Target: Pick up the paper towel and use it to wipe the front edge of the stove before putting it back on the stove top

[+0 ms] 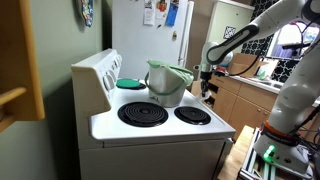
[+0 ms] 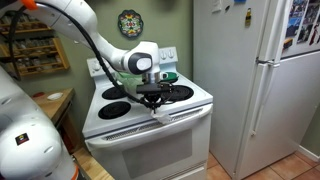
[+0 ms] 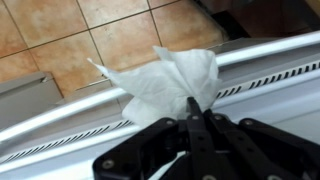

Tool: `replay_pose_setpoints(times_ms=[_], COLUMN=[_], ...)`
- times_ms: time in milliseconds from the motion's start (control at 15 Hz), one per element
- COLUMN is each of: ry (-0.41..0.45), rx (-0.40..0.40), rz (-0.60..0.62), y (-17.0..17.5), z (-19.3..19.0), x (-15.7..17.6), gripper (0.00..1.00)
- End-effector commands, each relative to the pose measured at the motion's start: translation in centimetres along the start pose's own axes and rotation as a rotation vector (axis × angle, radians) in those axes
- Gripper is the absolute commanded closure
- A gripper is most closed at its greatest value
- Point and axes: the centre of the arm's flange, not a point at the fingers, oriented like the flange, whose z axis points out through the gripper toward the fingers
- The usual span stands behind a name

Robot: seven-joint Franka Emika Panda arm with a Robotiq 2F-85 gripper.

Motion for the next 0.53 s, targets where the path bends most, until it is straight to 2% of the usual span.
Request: replay_pose_setpoints(times_ms=[0, 200, 467], ry=[0.182, 0.313, 0.375], rx=[-0.047, 0.004, 0.067], rz=[-0.017, -0.053, -0.11], y=[-0.4, -1.3, -2.4], z=[-4.1, -5.2, -3.8], x=[0.1, 1.4, 2.8], gripper=[0.97, 0.97, 0.96])
